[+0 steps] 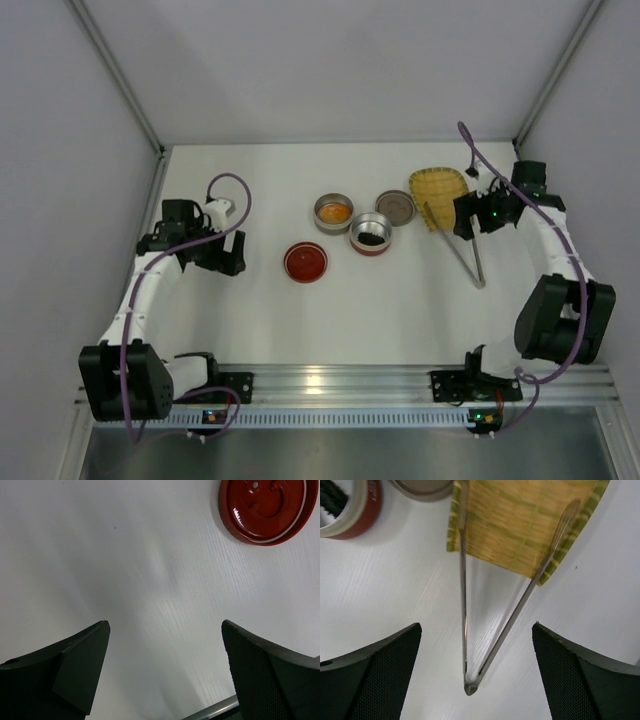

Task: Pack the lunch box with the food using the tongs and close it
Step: Pick up the box lid from the center of the board.

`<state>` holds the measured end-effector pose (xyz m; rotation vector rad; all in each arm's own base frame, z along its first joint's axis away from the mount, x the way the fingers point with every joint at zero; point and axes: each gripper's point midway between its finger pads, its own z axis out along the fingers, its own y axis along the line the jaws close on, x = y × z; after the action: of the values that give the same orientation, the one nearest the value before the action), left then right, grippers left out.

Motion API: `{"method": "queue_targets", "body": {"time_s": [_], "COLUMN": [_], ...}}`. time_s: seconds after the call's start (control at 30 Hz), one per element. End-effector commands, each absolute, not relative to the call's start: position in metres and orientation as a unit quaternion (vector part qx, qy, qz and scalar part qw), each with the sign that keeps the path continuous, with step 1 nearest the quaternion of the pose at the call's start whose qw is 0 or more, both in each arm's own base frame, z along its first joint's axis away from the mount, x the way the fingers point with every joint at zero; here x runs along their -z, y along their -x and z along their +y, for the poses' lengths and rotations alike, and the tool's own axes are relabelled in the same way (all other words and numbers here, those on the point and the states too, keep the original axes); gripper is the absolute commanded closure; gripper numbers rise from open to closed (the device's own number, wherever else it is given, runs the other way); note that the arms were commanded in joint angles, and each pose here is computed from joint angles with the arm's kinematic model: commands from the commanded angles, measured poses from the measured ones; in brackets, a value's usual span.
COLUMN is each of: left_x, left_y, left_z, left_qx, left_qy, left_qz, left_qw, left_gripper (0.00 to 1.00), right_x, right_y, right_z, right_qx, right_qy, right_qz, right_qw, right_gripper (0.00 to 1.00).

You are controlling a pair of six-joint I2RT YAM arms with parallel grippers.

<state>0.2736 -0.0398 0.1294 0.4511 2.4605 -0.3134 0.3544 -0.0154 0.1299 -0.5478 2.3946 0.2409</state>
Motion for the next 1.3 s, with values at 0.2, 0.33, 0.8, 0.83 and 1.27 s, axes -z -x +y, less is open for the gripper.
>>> {"method": "queue_targets", "body": {"time_s": [0.2,0.33,0.8,0.83,1.27], "left_x": [-0.135,-0.141,-0.155,-0.155,-0.158], "left_y": [-0.269,-0.276,-0.285,-0.284,-0.295], "left_z": [-0.082,-0.086,-0.095,-0.095,-0.07], "left_qx": [0.254,0.27,0.336,0.339,0.414], "left_qy": [-0.206,-0.197,-0.167,-0.165,-0.097], "left_qz": [0.912,0.909,0.895,0.895,0.871], "left_qw": [0.249,0.249,0.24,0.238,0.245], "left_gripper": [0.02,0.02,0.02,0.02,0.02], "right_x": [-0.195,-0.184,-0.101,-0.103,-0.071], "right_y": [-0.294,-0.27,-0.243,-0.247,-0.272], "right_z": [0.134,0.186,0.327,0.334,0.383], "right_qx": [-0.087,-0.103,-0.146,-0.143,-0.128], "right_qy": [0.617,0.727,0.885,0.887,0.899], "right_qz": [0.694,0.574,0.359,0.354,0.334], "right_qw": [0.362,0.362,0.257,0.261,0.252], "right_gripper": [0.23,0.39,0.7,0.7,0.67]}}
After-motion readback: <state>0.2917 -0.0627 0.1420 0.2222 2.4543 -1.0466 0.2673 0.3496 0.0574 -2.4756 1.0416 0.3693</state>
